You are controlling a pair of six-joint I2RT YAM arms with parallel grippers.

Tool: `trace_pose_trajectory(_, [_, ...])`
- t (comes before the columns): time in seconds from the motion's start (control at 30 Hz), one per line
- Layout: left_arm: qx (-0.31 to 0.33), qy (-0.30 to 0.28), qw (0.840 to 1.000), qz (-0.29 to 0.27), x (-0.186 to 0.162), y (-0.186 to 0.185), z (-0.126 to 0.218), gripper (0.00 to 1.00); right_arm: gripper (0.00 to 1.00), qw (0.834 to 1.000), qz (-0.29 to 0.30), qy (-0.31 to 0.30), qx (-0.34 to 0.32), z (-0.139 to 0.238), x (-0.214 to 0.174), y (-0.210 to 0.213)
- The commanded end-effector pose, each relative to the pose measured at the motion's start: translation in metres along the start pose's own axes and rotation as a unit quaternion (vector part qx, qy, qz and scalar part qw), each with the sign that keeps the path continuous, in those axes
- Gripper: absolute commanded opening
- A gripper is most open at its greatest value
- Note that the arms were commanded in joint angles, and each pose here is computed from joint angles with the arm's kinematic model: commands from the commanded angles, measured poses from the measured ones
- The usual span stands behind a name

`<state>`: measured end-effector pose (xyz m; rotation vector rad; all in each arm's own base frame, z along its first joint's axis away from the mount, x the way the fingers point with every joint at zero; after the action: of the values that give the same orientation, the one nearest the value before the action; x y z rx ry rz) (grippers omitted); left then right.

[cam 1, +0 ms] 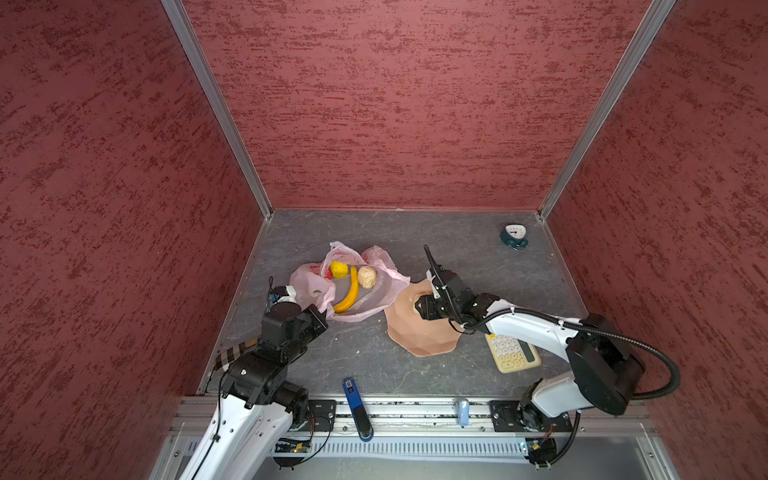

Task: Take the fake fruits out of the plastic bag
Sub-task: 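Lower the pear into the peach bowl and open the right gripper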

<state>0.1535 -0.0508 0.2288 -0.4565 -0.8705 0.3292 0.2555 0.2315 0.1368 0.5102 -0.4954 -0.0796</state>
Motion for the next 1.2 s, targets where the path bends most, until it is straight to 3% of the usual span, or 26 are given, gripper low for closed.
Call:
trace_pose_trajectory(0.0, [-0.002, -0.004, 1.0, -0.003, -0.001, 0.001, 0.0, 0.09, 0.38, 1.0, -0.011, 0.007, 0.005, -0.006, -0.005, 0.0])
trace_pose_trajectory(0.37, [0.002, -0.004, 1.0, -0.004, -0.002, 0.003, 0.001, 0.09, 0.42, 0.999, -0.016, 0.031, -0.001, -0.017, -0.015, -0.005])
trace_pose_trajectory(0.93, [0.001, -0.009, 1.0, -0.002, -0.002, 0.004, 0.004, 0.09, 0.66, 1.0, -0.005, 0.024, -0.012, -0.014, -0.01, 0.001])
trace_pose_trajectory(1.17, [0.004, -0.012, 1.0, -0.004, -0.002, 0.006, 0.006, 0.09, 0.71, 1.0, -0.002, 0.007, -0.014, -0.005, -0.004, 0.005])
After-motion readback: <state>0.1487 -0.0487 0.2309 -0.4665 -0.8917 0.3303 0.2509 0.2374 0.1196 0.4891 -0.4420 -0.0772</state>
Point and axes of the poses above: each gripper's point midway between its finger pads, its own z axis back along the fingers, its own y axis along the line the jaws close on, x = y × z, the point moved 7 cm from there along z, back along the fingers, and after that the axes turned 14 degrees about -z, right-handed, at the moved point
